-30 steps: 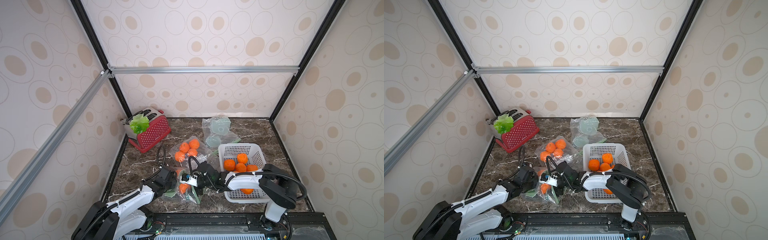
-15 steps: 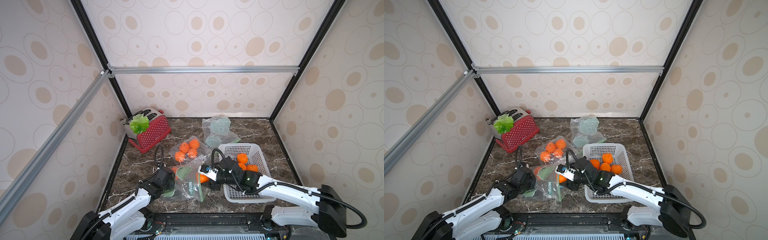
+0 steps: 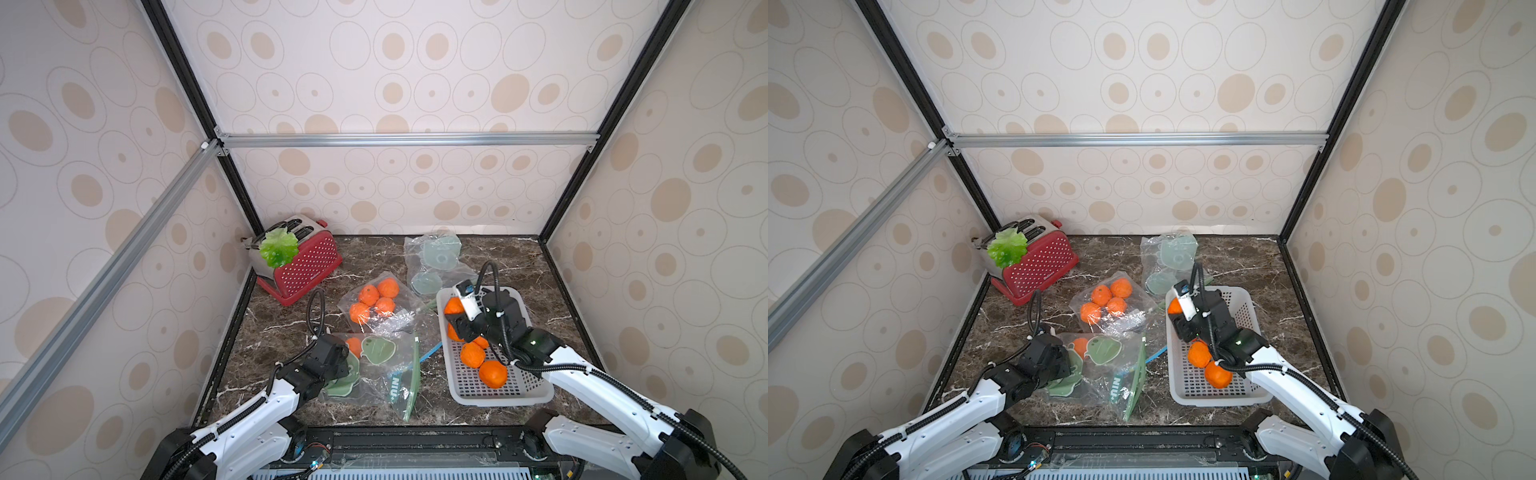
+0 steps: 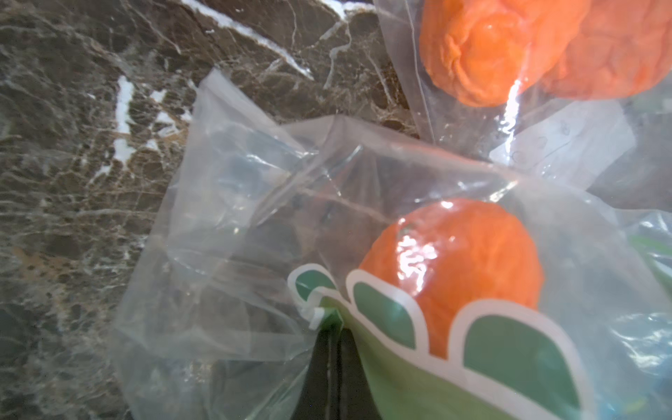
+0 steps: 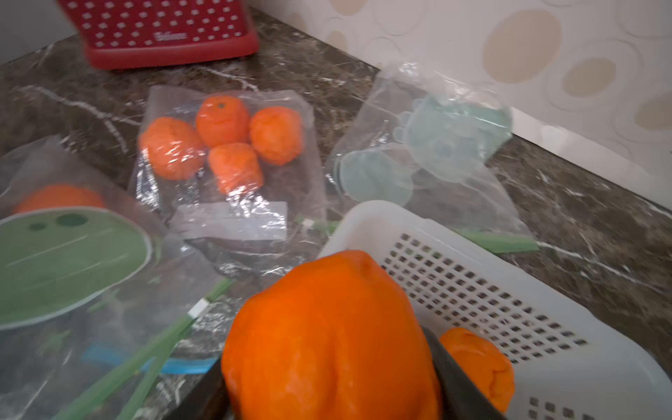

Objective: Open the zip-top bag and take out the orange
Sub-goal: Pick up the orange from the zipper food storage bag, then place the orange in the basket.

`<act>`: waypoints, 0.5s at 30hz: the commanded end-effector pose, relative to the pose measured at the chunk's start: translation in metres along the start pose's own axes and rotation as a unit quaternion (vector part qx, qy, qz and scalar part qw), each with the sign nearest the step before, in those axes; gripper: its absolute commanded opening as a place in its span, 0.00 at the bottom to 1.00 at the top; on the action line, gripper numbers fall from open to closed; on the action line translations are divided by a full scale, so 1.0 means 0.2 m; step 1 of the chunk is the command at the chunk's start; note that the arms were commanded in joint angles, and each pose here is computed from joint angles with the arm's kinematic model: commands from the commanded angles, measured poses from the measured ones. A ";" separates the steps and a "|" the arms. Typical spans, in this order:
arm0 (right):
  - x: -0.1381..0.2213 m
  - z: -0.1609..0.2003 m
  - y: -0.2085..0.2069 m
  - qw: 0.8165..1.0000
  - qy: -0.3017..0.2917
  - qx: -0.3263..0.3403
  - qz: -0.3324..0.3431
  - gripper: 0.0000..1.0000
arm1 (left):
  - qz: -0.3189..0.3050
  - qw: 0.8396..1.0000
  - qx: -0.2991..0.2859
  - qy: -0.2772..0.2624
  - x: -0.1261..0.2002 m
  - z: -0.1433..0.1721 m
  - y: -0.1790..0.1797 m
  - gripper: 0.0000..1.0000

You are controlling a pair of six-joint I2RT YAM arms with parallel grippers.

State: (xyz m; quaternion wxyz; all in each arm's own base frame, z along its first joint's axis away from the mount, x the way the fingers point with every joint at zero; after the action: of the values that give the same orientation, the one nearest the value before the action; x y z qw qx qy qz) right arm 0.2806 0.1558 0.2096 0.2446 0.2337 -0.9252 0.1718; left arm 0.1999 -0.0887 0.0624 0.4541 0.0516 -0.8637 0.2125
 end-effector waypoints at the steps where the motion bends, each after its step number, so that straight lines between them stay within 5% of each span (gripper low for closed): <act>1: -0.09 -0.01 -0.10 0.997 0.001 -0.067 0.035 0.46 | -0.003 1.000 -0.008 -0.011 0.02 -0.04 -0.02 0.00; 7: -0.31 0.06 -0.16 0.992 0.083 -0.093 0.033 0.46 | 0.003 1.000 -0.007 -0.013 0.03 -0.05 -0.04 0.00; 15: -0.46 0.12 -0.13 0.989 0.099 -0.107 0.014 0.45 | 0.002 1.000 -0.009 -0.015 0.03 -0.06 -0.04 0.00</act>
State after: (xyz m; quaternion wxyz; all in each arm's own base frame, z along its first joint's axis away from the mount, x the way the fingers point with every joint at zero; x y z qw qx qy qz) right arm 0.3445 0.1504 0.1393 0.3682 0.1721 -0.9063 0.1159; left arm 0.2000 -0.0888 0.0622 0.4549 0.0507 -0.8640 0.2095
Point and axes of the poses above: each gripper's point midway between its finger pads, its own x axis back along the fingers, its own y axis along the line the jaws close on, z = x × y, the point moved 3 cm from there along x, back along the fingers, and after that the axes turned 9 degrees about x, right-handed, at the moved point
